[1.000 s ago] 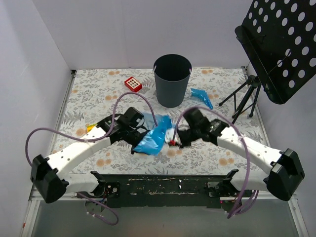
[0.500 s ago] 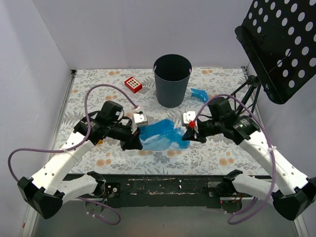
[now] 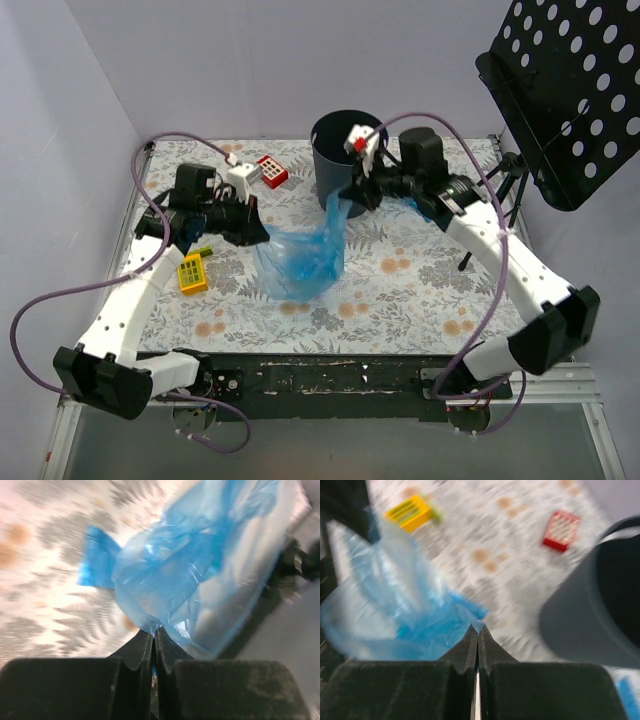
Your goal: Put the trash bags into the trash bin
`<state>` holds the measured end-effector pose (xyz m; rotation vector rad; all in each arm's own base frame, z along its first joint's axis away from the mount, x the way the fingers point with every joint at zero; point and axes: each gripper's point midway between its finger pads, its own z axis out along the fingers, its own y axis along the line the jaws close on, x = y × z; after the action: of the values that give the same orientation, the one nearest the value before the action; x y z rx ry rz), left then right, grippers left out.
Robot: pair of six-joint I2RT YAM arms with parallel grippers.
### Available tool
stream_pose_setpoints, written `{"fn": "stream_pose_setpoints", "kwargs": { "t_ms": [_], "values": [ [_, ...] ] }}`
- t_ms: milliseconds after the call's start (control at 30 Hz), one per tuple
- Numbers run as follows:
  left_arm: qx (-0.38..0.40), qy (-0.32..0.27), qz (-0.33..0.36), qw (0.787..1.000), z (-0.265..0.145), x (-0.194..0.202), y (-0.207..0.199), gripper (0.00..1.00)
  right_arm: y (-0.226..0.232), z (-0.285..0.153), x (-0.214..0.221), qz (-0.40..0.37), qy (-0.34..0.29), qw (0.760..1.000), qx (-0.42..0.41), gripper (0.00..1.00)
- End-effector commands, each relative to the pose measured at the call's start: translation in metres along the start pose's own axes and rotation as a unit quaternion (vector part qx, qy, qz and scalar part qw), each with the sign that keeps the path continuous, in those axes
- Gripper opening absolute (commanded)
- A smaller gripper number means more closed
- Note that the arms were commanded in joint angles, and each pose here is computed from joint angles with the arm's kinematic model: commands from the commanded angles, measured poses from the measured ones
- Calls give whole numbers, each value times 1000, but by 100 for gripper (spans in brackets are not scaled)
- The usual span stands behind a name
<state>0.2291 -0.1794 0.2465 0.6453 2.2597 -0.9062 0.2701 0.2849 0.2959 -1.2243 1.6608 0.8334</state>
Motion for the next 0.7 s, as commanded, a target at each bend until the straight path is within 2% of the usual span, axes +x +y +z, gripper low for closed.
{"fn": "stream_pose_setpoints", "kwargs": {
  "t_ms": [0, 33, 67, 133, 200, 233, 267, 300, 333, 367, 400, 433, 467, 500, 533, 567, 600, 633, 667],
  "values": [
    [-209, -123, 61, 968, -27, -112, 75, 0, -124, 18, -103, -42, -120, 968, 218, 1],
    [-253, -161, 83, 950, -43, -156, 90, 0, -150, 23, -122, -56, -134, 957, 253, 1],
    [-286, -199, 101, 932, -63, -194, 99, 0, -171, 12, -160, -79, -171, 938, 290, 1],
    [-339, -302, 143, 880, -115, -280, 97, 0, -201, -10, -240, -121, -267, 893, 341, 1],
    [-354, -430, 217, 802, -187, -363, 52, 0, -193, -68, -334, -198, -403, 806, 386, 1],
    [-355, -483, 245, 762, -218, -389, 29, 0, -166, -107, -376, -257, -478, 739, 400, 1],
    [-342, -545, 283, 712, -254, -409, -7, 0, -131, -133, -400, -321, -525, 675, 406, 1],
    [-318, -610, 336, 643, -293, -422, -51, 0, -87, -155, -414, -395, -555, 603, 416, 1],
    [-301, -643, 377, 595, -311, -421, -77, 0, -43, -169, -421, -485, -549, 538, 416, 1],
    [-282, -668, 426, 541, -323, -410, -105, 3, -8, -177, -422, -526, -557, 499, 404, 1],
    [-260, -676, 480, 495, -325, -392, -129, 7, 11, -181, -420, -547, -557, 477, 404, 1],
    [-252, -667, 517, 473, -305, -375, -129, 8, 11, -177, -412, -539, -553, 486, 411, 1],
    [-243, -648, 546, 472, -285, -354, -128, 8, 0, -161, -398, -527, -529, 526, 408, 1],
    [-221, -596, 555, 536, -225, -330, -95, 0, -52, -70, -340, -531, -410, 657, 343, 1],
    [-129, -451, 574, 671, -114, -267, -50, 0, -85, 39, -229, -502, -221, 817, 178, 1],
    [-41, -175, 732, 657, -10, -148, -6, 0, -50, 105, -34, -459, 45, 882, -94, 1],
    [182, 187, 763, 592, 8, 53, 29, 0, 33, 52, 121, -317, 247, 853, -334, 1],
    [161, 258, 666, 681, 16, 109, 23, 0, 75, 28, 150, -285, 263, 845, -368, 1],
    [144, 239, 618, 734, 26, 132, -8, 0, 115, 0, 163, -285, 208, 841, -411, 1]
  ]
}}
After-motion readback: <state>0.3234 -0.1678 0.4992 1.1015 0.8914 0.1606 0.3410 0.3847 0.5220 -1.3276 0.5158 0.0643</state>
